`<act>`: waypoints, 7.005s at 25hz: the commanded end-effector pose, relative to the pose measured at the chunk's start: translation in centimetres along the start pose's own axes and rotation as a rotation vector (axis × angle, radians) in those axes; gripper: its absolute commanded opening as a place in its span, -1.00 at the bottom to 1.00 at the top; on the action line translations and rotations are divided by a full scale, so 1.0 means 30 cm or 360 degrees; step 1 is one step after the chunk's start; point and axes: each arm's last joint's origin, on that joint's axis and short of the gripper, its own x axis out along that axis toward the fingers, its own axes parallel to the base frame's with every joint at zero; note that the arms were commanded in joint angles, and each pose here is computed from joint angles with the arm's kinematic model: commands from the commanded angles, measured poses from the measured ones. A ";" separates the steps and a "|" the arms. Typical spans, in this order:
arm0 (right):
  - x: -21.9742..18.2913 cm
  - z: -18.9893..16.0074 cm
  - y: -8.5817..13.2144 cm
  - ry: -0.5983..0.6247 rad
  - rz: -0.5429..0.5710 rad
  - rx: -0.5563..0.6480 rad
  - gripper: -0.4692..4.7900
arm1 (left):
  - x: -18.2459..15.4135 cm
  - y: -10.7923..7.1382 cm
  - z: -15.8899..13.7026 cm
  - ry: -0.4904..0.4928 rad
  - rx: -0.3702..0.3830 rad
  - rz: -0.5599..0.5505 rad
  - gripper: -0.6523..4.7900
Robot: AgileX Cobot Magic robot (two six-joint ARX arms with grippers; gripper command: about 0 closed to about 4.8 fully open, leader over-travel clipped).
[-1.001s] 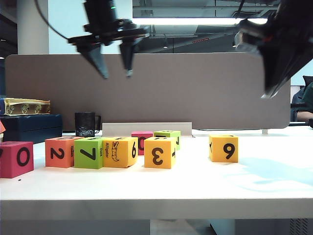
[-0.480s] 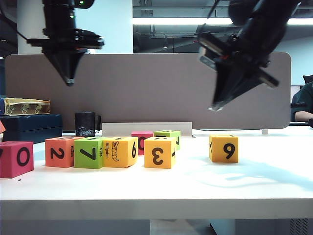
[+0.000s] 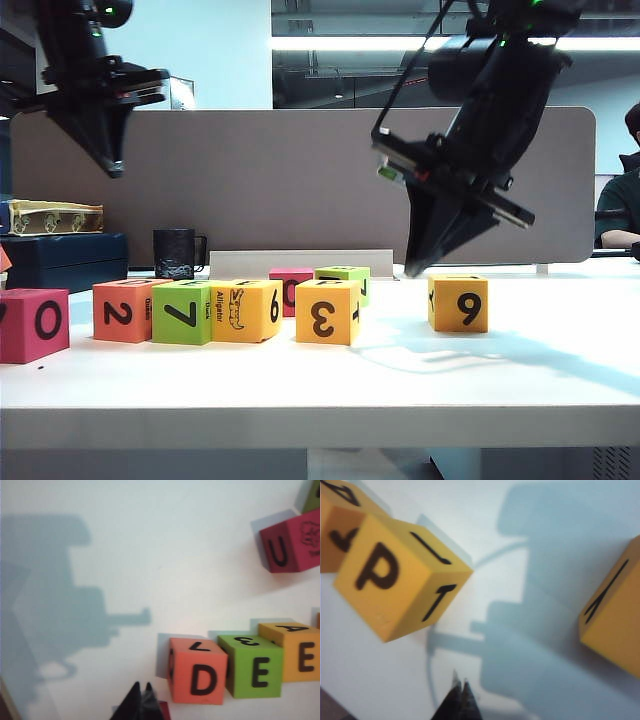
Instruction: Select the appropriate blocks from the scattered letter blocks on the table and arrange them in a row to spell out "DEEP".
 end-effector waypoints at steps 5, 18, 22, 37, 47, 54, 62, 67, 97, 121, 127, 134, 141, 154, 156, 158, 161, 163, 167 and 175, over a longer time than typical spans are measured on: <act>0.069 0.025 0.002 -0.0043 0.0003 -0.0030 -0.83 | -0.030 0.084 -0.011 -0.0034 -0.0133 0.0035 -0.78; 0.153 0.044 0.048 -0.0104 0.0036 -0.0106 -0.83 | 0.014 0.101 -0.021 0.0049 -0.0154 0.0077 -0.78; 0.156 0.047 0.060 -0.0125 0.0044 -0.0124 -0.83 | 0.110 0.108 -0.059 0.0165 -0.0168 0.0062 -0.78; 0.158 0.047 0.067 -0.0127 0.0048 -0.0133 -0.83 | 0.340 0.092 -0.174 0.0273 -0.0171 -0.0130 -0.78; 0.158 0.045 0.067 -0.0117 0.0053 -0.0130 -0.83 | 0.400 0.027 -0.201 0.0284 -0.0141 -0.0215 -0.78; 0.165 0.041 0.086 -0.0111 0.0061 -0.0152 -0.83 | 0.400 0.012 -0.201 0.0287 -0.0187 -0.0337 -0.78; 0.184 0.038 0.099 -0.0098 0.0068 -0.0170 -0.83 | 0.403 -0.028 -0.200 0.0302 -0.0162 -0.0389 -0.78; 0.185 0.036 0.093 -0.0087 0.0047 -0.0171 -0.83 | 0.409 -0.093 -0.199 0.0319 -0.0093 -0.0421 -0.78; 0.176 0.044 0.064 -0.0151 -0.0279 -0.0199 -0.83 | 0.421 -0.190 -0.191 0.0281 -0.0002 -0.0095 -0.78; 0.146 0.049 0.070 -0.0199 -0.0342 -0.0203 -0.83 | 0.412 -0.185 -0.204 0.0366 -0.0002 -0.0016 -0.78; 0.146 0.049 0.071 -0.0199 -0.0335 -0.0203 -0.83 | 0.412 -0.189 -0.201 0.0353 -0.0008 -0.0078 -0.78; 0.146 0.049 0.071 -0.0199 -0.0332 -0.0204 -0.83 | 0.413 -0.193 -0.198 0.0340 -0.0013 -0.0139 -0.78; 0.145 0.049 0.069 -0.0203 -0.0358 -0.0202 -0.83 | 0.413 -0.184 -0.197 0.0335 0.0013 -0.0001 -0.78; -0.177 0.025 0.160 -0.0543 -0.0408 -0.0244 -0.83 | 0.100 -0.206 -0.093 0.0057 0.0132 0.0049 -0.78; -0.243 -0.009 0.181 -0.0526 -0.0357 -0.0252 -0.83 | 0.027 -0.220 -0.082 -0.0011 0.0141 -0.0091 -0.78; -0.301 -0.043 0.202 -0.0524 -0.0320 -0.0263 -0.83 | -0.037 -0.229 -0.087 -0.0118 0.0153 -0.0177 -0.78; -0.388 -0.096 0.228 -0.0536 -0.0254 -0.0278 -0.83 | -0.134 -0.262 -0.112 -0.0242 0.0204 -0.0214 -0.78; -0.452 -0.140 0.246 -0.0548 -0.0191 -0.0294 -0.83 | -0.207 -0.302 -0.142 -0.0321 0.0284 -0.0241 -0.78; -0.553 -0.235 0.294 -0.0561 -0.0096 -0.0344 -0.83 | -0.322 -0.433 -0.231 -0.0389 0.0586 -0.0340 -0.78; -0.582 -0.277 0.307 -0.0534 -0.0087 -0.0358 -0.83 | -0.330 -0.515 -0.254 -0.0412 0.0699 -0.0334 -0.78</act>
